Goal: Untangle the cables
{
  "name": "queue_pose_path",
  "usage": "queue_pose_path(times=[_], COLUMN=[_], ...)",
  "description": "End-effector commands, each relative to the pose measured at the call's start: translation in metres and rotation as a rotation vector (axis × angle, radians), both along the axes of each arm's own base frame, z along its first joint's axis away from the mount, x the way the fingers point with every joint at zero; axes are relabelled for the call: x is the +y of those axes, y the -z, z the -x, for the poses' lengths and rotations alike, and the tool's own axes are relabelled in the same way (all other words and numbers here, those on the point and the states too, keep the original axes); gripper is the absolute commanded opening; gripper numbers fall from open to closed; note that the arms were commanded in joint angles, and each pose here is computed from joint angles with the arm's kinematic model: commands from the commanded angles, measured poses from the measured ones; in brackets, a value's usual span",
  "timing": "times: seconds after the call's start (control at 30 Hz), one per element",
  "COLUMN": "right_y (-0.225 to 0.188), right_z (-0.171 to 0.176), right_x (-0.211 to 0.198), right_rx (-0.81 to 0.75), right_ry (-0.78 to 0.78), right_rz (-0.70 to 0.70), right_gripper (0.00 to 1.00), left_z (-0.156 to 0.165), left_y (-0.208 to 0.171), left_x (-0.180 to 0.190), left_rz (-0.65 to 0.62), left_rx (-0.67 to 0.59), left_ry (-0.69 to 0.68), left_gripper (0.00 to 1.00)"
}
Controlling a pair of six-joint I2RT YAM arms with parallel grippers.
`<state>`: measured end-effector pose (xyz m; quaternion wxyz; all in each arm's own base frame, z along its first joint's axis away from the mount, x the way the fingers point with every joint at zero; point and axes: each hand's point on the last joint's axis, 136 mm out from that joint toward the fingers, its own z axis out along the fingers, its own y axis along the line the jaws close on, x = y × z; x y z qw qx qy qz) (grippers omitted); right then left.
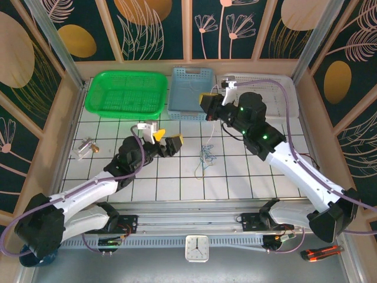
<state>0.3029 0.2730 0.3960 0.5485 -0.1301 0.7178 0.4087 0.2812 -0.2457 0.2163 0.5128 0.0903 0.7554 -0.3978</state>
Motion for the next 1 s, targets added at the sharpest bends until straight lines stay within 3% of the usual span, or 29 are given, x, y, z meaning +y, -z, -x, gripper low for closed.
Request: queue_pose_path(times=[0.0, 0.43, 0.97], right_y=[-0.028, -0.042, -0.058], right_z=[0.013, 0.03, 0.052], right_x=[0.009, 0.052, 0.083], right_rx=[-0.024, -0.047, -0.048], right_ry=[-0.04, -0.108, -0.219], right_rz=[-0.051, -0.059, -0.098], right_gripper=[0.0, 0.0, 0.0], left_z=[0.007, 0.015, -0.003], left_y=[-0.001, 0.05, 0.065], left_x=[-0.008, -0.054, -0.058], left_rz=[-0.004, -0.096, -0.111], left_rx=[-0.088, -0.019, -0.038], left_ry=[0.075, 0.274, 0.203], left_gripper=[0.99, 0.99, 0.97])
